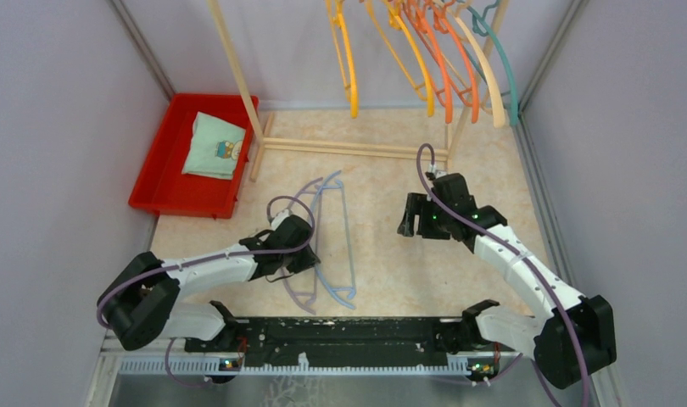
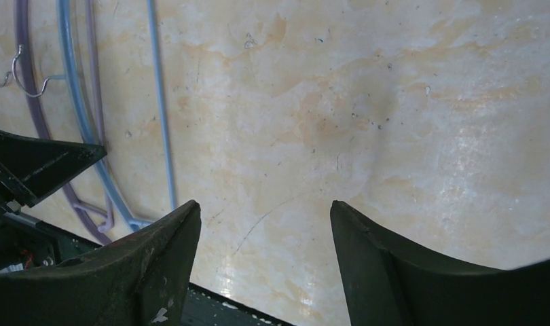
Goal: Organize the hangers
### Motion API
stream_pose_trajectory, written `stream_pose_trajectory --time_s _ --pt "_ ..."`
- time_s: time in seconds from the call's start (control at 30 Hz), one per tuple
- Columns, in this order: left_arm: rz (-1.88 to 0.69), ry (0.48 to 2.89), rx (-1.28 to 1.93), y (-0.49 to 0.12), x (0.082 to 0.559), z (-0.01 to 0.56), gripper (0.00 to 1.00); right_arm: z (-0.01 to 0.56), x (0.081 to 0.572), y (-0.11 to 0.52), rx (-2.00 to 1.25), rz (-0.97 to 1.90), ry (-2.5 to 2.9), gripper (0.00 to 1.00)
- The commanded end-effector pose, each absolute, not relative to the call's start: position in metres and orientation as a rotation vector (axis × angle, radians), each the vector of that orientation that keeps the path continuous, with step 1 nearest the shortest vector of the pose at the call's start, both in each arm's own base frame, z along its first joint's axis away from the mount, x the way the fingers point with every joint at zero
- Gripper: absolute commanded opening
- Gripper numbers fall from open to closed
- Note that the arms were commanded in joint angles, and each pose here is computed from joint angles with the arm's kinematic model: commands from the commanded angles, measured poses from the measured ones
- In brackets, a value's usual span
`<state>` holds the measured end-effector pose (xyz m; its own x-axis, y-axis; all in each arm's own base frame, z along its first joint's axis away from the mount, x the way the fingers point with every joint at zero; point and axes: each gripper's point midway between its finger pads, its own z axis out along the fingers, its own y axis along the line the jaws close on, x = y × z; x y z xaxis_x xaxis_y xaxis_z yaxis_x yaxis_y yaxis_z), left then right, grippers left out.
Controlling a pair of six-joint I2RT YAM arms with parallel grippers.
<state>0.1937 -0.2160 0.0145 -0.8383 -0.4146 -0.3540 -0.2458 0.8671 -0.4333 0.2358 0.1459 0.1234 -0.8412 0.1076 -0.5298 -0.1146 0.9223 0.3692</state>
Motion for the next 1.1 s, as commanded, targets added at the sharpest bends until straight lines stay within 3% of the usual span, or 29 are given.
stream_pose_trajectory --time_s 0.0,0.1,0.27,0.53,0.83,1.07 --pt "-0.153 2.814 -0.396 -0.162 0.145 -0.043 0.22 0.126 0.241 0.157 -0.011 0.616 2.455 0.70" --pt "-0.097 2.849 -0.363 -0.157 0.141 -0.053 0.00 0.122 0.242 0.160 -0.011 0.637 2.453 0.69" --pt "-0.063 2.831 -0.302 -0.160 0.146 -0.052 0.00 0.127 0.247 0.166 -0.077 0.653 2.442 0.66" --pt "-0.097 2.638 -0.185 -0.176 0.191 0.022 0.00 0.181 0.260 0.209 -0.253 0.912 2.328 0.53" --pt "-0.154 2.481 -0.141 -0.184 0.219 0.079 0.00 0.218 0.264 0.306 -0.459 1.159 2.278 0.55" --pt "-0.262 2.370 -0.166 -0.193 0.230 0.120 0.00 0.232 0.276 0.354 -0.325 1.427 2.249 0.57"
